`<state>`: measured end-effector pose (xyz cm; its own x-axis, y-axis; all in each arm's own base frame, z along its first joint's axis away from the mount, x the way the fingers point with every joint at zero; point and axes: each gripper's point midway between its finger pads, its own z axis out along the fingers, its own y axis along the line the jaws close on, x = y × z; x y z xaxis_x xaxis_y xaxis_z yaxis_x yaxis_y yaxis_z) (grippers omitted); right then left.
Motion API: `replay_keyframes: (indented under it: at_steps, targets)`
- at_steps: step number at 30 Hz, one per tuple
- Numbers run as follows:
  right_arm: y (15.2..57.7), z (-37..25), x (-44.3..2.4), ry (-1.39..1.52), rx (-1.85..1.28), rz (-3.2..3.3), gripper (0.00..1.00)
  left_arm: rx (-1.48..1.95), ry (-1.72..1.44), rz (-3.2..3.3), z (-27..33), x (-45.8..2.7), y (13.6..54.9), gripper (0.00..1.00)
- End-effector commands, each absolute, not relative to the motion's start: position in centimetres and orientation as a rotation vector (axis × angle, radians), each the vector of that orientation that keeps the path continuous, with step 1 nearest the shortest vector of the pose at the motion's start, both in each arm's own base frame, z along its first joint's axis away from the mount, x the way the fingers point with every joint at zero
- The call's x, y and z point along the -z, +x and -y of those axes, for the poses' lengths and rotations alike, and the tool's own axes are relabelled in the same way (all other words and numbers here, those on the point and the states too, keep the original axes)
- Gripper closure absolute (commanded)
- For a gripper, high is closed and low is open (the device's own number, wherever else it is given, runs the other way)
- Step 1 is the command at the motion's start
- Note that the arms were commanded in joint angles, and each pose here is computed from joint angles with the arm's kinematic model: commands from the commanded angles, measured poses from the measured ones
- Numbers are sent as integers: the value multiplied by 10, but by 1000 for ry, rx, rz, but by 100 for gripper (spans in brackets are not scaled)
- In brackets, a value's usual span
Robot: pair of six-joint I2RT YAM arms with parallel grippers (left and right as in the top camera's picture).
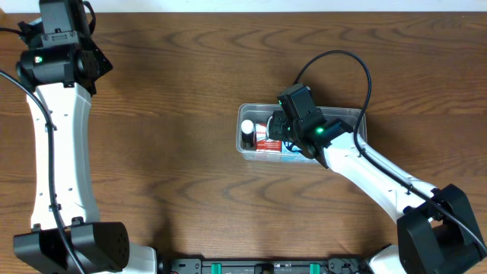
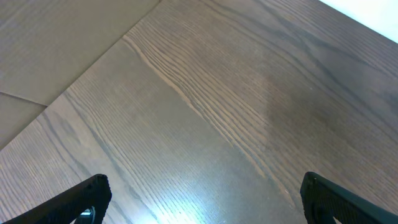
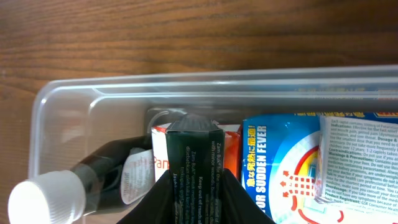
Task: Pack container
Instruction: 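Lower the Zam-Buk tin into the container beside the bottle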
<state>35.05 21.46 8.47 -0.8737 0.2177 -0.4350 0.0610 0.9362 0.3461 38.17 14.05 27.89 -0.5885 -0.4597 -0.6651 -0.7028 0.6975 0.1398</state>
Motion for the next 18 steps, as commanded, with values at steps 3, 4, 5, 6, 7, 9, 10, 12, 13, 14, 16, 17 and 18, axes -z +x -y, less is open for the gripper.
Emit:
replay_keyframes:
  at_steps: [3, 4, 5, 6, 7, 9, 10, 12, 13, 14, 16, 17, 18]
  targets:
    - [351, -215, -80, 195, -429, -2612, 70, -535, -893, -2269, -143, -289, 379, 2]
    - [351, -215, -80, 177, -425, -2612, 66, -535, -892, -2269, -143, -289, 379, 2]
    - [351, -215, -80, 160, -420, -2611, 62, -535, -892, -2269, -143, -289, 379, 2]
    - [351, -215, -80, 154, -418, -2612, 55, -536, -892, -2269, -143, -289, 379, 2]
    - [351, -214, -80, 155, -416, -2613, 50, -535, -893, -2269, -143, -289, 379, 2]
    - [350, -214, -80, 146, -413, -2614, 47, -535, -893, -2269, -143, -289, 379, 2]
    - [351, -213, -80, 135, -407, -2612, 46, -535, -893, -2269, -143, -289, 379, 2]
    - [351, -211, -80, 137, -387, -2609, 46, -536, -892, -2269, -143, -289, 379, 2]
    - [352, -210, -80, 134, -380, -2607, 45, -535, -893, -2269, -143, -289, 379, 2]
    - [352, -209, -80, 127, -372, -2605, 45, -535, -893, -2269, -143, -289, 379, 2]
    - [353, -208, -80, 106, -358, -2601, 45, -535, -893, -2269, -143, -289, 379, 2]
    - [354, -207, -80, 104, -344, -2597, 45, -536, -892, -2269, -143, -289, 379, 2]
    - [355, -205, -80, 97, -328, -2592, 45, -535, -893, -2269, -143, -289, 379, 2]
